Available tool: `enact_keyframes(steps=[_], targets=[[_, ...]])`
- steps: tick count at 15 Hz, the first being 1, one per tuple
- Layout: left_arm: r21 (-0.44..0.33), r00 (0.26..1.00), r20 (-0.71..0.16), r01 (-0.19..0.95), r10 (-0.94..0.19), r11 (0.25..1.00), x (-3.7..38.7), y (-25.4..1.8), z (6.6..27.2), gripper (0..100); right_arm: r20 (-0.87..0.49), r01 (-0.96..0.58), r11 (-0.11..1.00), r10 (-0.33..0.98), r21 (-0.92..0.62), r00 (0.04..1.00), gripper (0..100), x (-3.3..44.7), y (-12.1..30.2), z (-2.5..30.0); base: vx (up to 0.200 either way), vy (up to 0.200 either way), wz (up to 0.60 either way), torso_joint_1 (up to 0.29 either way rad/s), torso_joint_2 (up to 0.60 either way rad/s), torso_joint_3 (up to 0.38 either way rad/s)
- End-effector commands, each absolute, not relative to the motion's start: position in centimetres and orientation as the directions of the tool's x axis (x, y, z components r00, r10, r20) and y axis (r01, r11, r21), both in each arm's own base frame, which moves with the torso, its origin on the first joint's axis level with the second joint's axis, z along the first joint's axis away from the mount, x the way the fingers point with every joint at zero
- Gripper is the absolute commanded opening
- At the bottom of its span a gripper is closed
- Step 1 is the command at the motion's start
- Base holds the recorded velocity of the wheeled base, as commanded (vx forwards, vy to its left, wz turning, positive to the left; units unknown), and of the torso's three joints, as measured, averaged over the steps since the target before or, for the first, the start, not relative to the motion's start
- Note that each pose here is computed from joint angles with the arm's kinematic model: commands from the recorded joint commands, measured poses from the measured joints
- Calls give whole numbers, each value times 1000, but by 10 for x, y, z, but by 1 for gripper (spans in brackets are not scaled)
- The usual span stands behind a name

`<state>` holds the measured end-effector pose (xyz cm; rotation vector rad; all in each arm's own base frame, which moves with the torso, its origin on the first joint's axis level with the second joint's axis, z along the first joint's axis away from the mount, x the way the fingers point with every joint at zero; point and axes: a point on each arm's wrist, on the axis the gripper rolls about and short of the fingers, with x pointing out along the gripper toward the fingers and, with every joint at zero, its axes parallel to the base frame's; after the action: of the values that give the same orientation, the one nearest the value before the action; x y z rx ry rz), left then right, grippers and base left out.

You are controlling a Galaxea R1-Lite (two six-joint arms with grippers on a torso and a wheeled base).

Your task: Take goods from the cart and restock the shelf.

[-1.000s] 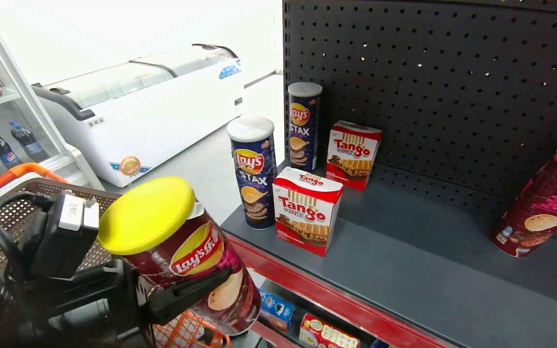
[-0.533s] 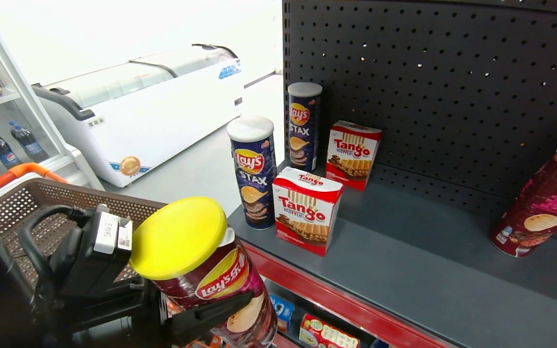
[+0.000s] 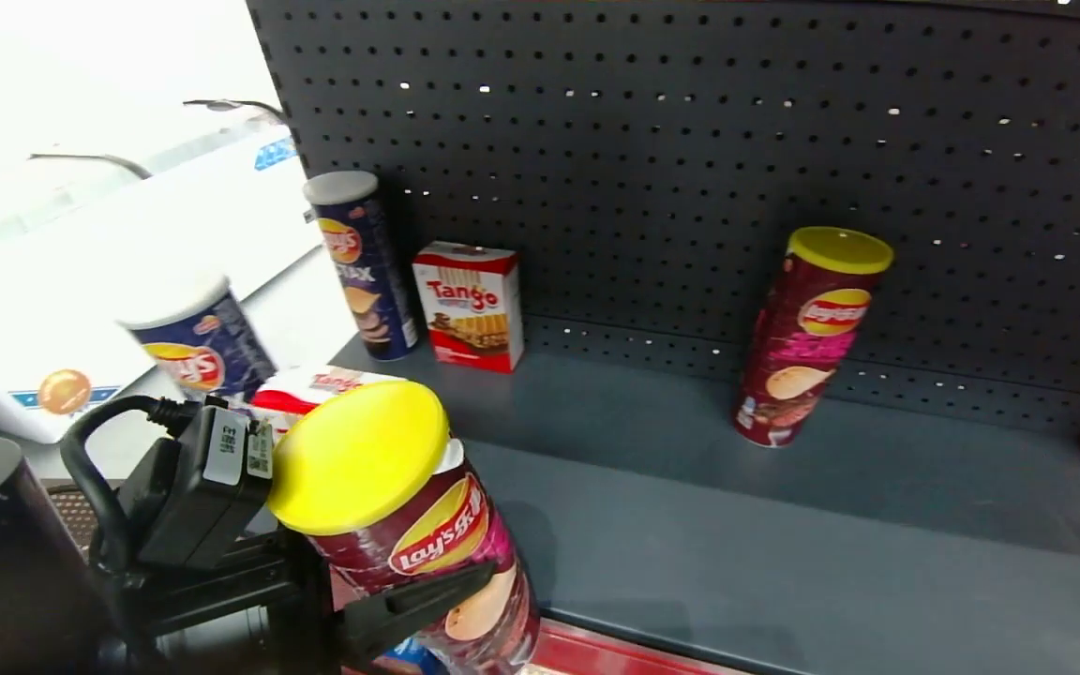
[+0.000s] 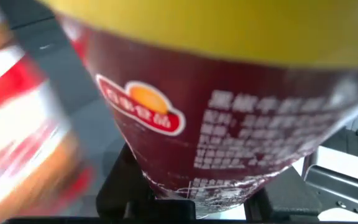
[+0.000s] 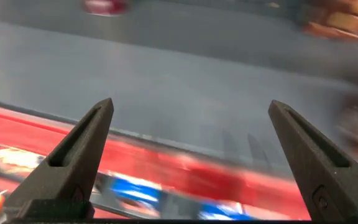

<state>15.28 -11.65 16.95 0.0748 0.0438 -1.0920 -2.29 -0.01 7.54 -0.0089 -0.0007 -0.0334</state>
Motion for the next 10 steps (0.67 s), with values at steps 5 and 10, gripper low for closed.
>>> enact_keyframes(steps=[5, 10], targets=[[37, 465, -73, 885, -882, 463, 154, -116, 169, 0, 0, 34, 999, -34, -8, 999, 100, -23, 0, 75, 0, 0, 0, 0, 0, 0], [39, 466, -70, 885, -882, 465, 153, -115, 170, 0, 0, 29, 1000, -29, -8, 1000, 100, -23, 0, 75, 0, 0, -120, 0, 2, 0]])
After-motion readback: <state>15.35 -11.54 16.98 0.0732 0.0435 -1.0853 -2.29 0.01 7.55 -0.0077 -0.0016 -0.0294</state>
